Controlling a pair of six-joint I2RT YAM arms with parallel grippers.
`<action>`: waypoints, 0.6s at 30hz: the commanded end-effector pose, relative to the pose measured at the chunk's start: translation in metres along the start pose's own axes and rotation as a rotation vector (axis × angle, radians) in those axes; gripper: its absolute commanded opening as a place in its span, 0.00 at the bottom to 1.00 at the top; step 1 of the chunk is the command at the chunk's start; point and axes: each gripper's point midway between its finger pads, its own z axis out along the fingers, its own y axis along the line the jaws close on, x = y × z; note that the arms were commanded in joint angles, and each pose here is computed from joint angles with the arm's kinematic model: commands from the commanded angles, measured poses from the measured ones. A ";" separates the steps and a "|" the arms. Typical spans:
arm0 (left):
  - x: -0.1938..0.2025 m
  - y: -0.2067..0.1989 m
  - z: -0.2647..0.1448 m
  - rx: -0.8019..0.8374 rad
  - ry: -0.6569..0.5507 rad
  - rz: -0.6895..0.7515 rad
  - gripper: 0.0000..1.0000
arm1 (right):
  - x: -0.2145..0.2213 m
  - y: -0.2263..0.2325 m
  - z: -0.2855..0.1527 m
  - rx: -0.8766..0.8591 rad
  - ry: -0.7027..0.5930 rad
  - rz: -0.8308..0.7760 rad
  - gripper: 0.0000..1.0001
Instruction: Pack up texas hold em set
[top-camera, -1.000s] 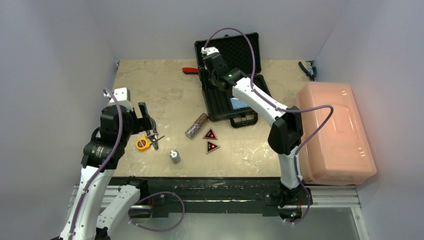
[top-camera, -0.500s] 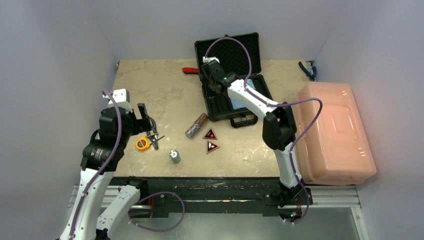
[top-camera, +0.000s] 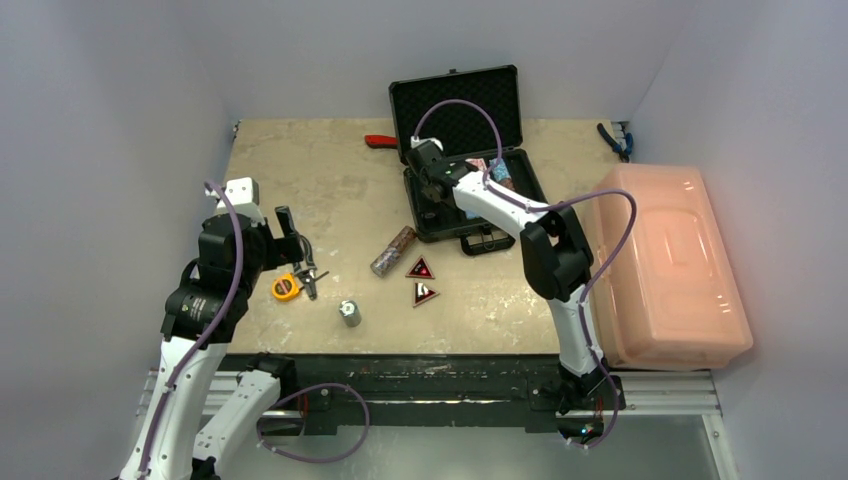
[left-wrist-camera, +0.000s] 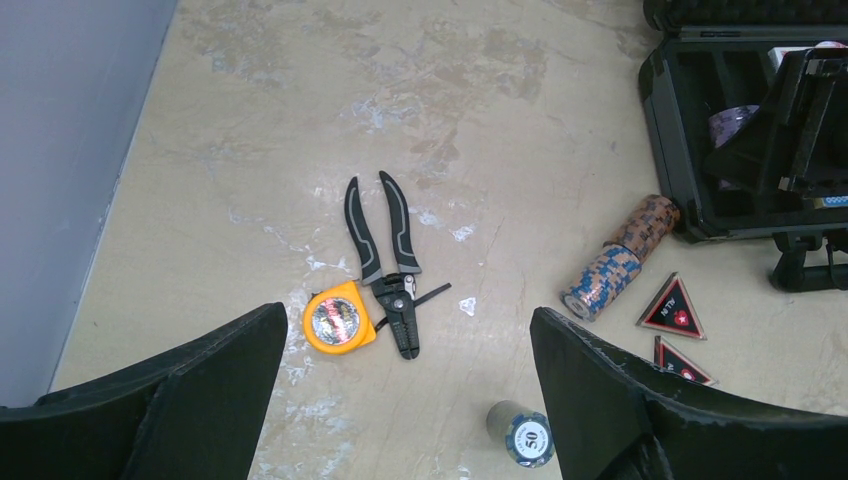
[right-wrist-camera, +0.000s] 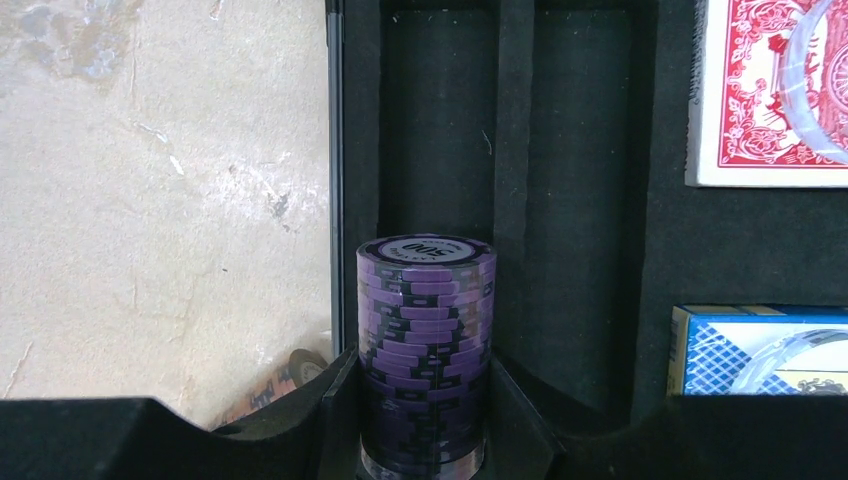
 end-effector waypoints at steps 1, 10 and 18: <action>-0.006 -0.003 0.000 0.022 -0.025 0.009 0.92 | -0.032 0.004 -0.018 -0.026 -0.119 0.054 0.00; -0.007 -0.003 0.000 0.023 -0.028 0.006 0.92 | -0.015 0.003 -0.017 -0.042 -0.084 0.061 0.00; -0.007 -0.002 0.000 0.019 -0.028 0.003 0.92 | -0.006 0.004 -0.024 -0.061 -0.063 0.075 0.46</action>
